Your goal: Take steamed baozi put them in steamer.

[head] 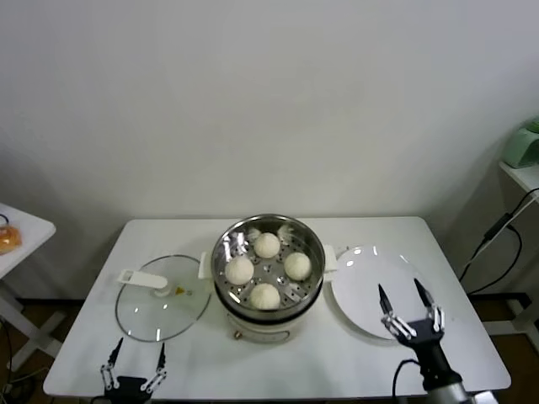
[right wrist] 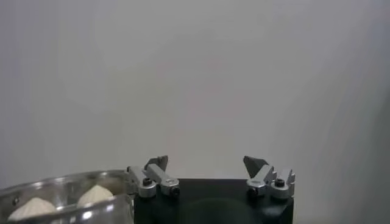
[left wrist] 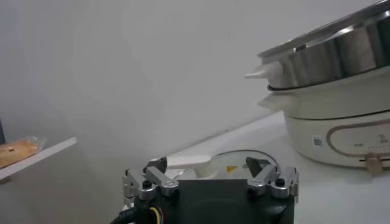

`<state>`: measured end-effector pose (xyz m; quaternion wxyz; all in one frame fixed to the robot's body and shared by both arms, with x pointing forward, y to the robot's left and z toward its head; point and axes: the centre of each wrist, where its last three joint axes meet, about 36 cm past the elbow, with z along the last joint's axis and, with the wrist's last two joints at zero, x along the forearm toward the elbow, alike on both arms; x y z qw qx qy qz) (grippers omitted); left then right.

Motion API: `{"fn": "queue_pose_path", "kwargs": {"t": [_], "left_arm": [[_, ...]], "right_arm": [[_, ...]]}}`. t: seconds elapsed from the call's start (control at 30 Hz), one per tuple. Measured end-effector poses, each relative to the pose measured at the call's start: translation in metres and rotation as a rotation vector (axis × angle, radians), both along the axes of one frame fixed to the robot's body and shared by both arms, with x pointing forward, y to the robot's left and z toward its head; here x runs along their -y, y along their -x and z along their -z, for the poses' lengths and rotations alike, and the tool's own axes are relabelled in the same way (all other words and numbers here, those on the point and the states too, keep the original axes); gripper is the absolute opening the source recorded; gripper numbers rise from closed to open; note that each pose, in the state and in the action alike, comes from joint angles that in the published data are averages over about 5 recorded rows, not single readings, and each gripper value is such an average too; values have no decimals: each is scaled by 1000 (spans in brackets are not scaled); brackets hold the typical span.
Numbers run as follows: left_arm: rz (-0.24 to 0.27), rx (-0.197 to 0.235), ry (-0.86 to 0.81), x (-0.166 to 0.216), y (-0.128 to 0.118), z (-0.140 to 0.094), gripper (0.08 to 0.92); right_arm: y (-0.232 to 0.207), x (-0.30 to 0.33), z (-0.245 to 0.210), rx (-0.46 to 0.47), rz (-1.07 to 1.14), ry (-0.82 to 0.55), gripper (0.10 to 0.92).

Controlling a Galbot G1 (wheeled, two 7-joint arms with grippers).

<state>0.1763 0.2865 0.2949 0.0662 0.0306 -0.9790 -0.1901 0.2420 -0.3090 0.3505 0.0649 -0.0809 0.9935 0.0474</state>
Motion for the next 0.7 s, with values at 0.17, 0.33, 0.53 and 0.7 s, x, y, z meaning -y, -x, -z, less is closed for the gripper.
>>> {"fn": "queue_pose_path", "kwargs": {"t": [0.17,0.33,0.53,0.7], "left_arm": [[-1,1,2,0,-1,1,823],[1,0,1,0,-2,1,823],[3,-1,1,1,-2,1,823],[4,3,5,1,-2,0,823]], "right_arm": [[24,-8,18,-4,47,-15,823],[39,-14,30,-9,73,-25,823],[49,-21,39,-13,94,-31,823],[52,-24,41,-13,102,-34,823]]}}
